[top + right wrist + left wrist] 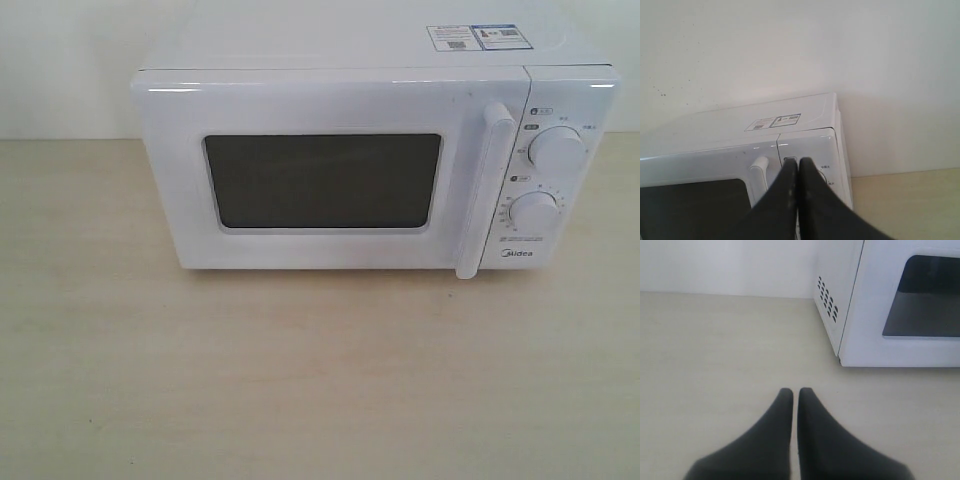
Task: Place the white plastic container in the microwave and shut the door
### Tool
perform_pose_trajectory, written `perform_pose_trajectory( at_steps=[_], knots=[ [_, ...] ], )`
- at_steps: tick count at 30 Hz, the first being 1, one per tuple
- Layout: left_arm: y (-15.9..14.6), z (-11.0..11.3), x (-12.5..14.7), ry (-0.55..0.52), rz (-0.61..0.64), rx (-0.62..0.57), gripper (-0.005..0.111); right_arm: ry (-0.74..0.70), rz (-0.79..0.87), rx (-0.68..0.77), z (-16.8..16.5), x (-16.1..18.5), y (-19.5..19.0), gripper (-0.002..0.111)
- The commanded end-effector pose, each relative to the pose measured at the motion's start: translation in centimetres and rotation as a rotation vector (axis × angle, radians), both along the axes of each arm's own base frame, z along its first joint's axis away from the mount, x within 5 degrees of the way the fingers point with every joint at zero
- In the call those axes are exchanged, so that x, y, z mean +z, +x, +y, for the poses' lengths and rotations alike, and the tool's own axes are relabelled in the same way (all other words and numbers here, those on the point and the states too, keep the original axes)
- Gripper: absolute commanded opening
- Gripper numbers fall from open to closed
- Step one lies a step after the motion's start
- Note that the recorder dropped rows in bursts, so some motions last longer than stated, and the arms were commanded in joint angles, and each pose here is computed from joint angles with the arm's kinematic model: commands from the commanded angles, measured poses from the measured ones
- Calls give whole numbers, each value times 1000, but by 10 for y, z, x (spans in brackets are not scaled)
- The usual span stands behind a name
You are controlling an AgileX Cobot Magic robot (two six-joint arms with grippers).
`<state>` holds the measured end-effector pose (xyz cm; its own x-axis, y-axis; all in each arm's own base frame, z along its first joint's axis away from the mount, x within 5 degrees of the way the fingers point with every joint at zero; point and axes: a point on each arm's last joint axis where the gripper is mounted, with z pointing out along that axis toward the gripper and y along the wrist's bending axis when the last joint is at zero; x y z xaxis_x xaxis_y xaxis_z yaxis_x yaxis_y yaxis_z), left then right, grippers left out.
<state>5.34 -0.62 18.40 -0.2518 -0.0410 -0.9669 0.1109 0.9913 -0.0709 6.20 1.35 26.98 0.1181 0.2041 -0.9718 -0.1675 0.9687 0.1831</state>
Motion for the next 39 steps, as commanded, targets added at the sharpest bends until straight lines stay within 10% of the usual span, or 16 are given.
perform_pose_trajectory(
  at_steps=[1,21,39],
  knots=[
    [0,0,-1,0,1,4,4,-7,3,-9,-1,-2,0,0],
    [0,0,-1,0,1,4,4,13,36,-196,-18,-4,1,0],
    [0,0,-1,0,1,4,4,-8,29,14,2,-4,0,0]
  ],
)
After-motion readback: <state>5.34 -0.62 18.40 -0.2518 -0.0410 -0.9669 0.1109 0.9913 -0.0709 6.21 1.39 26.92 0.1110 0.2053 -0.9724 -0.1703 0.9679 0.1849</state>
